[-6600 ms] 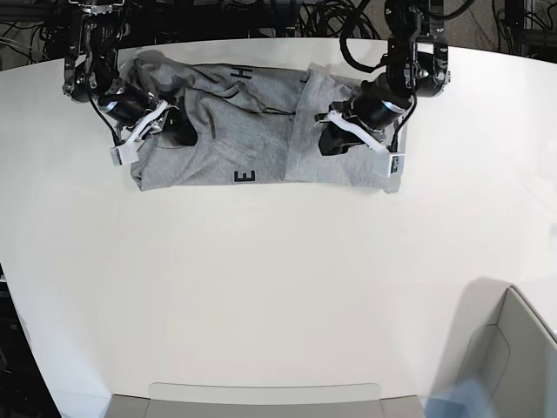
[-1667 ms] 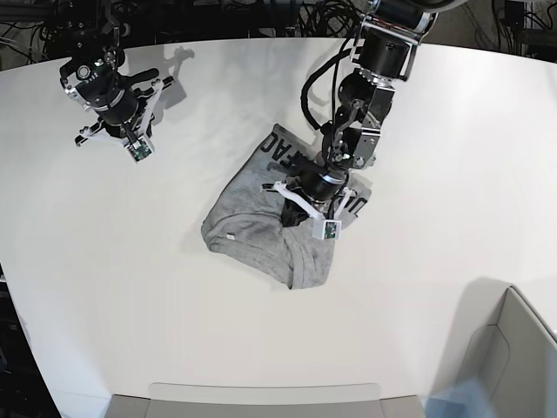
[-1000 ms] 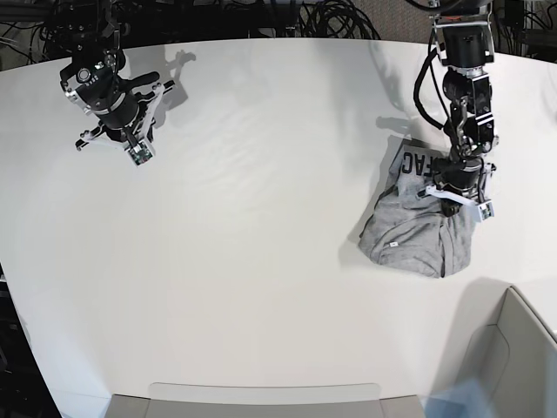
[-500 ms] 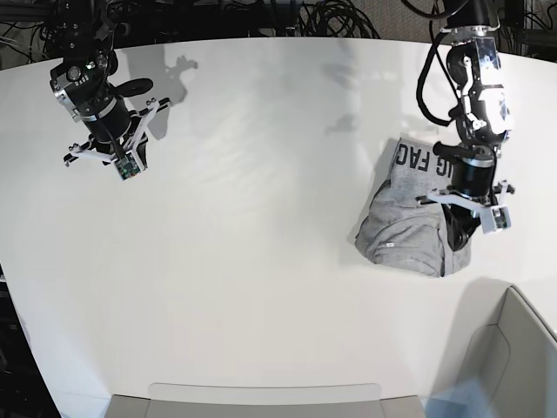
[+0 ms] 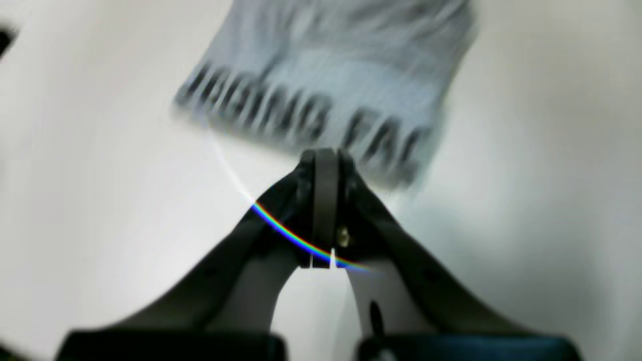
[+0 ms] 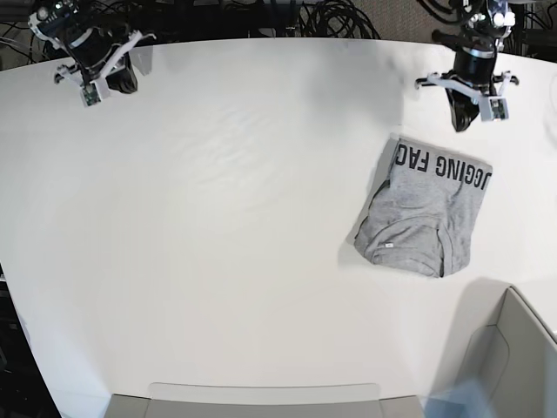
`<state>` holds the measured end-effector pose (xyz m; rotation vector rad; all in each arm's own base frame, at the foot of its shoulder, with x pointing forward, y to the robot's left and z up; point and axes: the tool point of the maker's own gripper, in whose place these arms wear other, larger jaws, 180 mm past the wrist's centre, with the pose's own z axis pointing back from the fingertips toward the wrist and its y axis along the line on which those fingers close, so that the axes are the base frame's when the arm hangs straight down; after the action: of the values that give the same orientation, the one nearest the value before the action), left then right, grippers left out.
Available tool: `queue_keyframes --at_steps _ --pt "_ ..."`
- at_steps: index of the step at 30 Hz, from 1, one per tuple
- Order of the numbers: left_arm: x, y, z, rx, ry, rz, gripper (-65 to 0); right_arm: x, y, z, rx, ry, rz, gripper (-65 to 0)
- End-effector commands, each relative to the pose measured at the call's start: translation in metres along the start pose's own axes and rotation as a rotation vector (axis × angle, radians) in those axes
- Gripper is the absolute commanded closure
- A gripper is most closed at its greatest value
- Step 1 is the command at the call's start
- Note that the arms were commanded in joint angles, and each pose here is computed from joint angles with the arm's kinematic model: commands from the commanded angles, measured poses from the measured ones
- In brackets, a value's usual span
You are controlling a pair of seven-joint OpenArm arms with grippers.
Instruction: Fold the T-shirt properly
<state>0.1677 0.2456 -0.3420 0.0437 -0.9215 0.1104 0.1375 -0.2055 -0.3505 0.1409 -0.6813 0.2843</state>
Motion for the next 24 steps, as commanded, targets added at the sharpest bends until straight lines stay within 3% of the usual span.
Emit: queue_keyframes --at_steps 1,4,11,17,20,24 --pt "-0.003 0.003 0.010 0.002 0.006 -0.016 0.0 -0.007 -0.001 0.013 0.017 0.017 0.009 -0.8" --pt "-0.041 0.017 0.035 0.034 0.133 -0.032 0.0 -0.042 -0.001 0.039 0.040 0.118 -0.044 -0.8" --pt "-0.147 0.030 0.087 0.066 0.626 -0.019 0.0 -0.094 0.010 0.072 0.074 0.298 -0.074 -0.8" --pt "-0.231 0.065 0.112 0.164 0.830 0.049 0.0 -0.154 0.047 0.054 0.220 0.489 0.047 -0.8" --pt "-0.272 0.061 0.103 0.166 0.913 0.091 0.0 -0.205 0.047 0.030 0.234 0.624 0.115 -0.8" --pt "-0.322 0.053 0.093 0.165 1.046 0.133 0.0 -0.254 0.049 -0.002 0.277 0.687 0.148 -0.8"
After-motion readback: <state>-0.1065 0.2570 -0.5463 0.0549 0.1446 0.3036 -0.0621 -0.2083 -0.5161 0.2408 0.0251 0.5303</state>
